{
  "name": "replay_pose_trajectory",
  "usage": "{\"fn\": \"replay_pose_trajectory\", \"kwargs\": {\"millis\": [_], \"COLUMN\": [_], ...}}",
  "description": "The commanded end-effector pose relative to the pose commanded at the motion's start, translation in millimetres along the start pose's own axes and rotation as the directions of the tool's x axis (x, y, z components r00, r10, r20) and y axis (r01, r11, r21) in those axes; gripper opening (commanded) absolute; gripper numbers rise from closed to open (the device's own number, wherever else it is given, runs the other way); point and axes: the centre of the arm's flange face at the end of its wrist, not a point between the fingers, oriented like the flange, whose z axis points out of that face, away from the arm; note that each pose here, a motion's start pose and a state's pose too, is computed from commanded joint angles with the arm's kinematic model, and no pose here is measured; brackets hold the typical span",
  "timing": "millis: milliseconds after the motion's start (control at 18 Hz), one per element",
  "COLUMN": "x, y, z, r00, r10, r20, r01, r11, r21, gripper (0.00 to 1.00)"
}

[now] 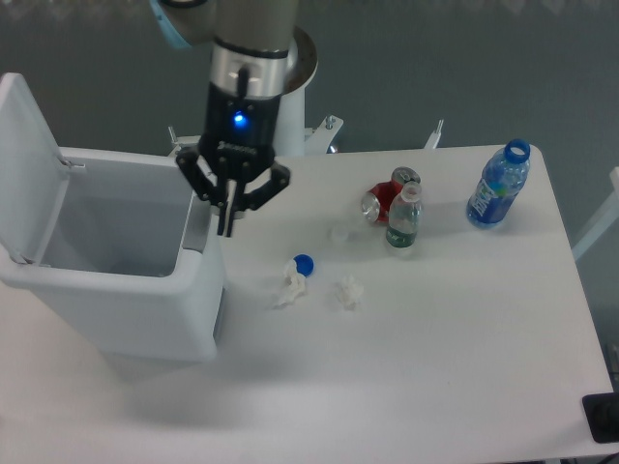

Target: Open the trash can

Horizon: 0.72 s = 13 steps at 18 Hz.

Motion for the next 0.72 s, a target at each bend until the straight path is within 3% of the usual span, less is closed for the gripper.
{"fn": "replay_pose_trajectory", "kwargs": {"millis": [111, 167, 444, 722], "x": [-8, -17, -51, -90], "y": [0, 1, 6, 12], "z": [-12, -15, -24, -30], "r00": [1.0, 0.999, 0.996, 0.966], "r10": [-0.013, -0.021, 0.045, 0.185], "r20": [0.02, 0.03, 0.082, 0.179], "r01": [0.012, 0.021, -0.046, -0.179], "r11": [1.0, 1.0, 0.999, 0.983], "r21": [0.017, 0.02, 0.019, -0.051], "gripper": [0.71, 0.98, 1.0, 1.0]}}
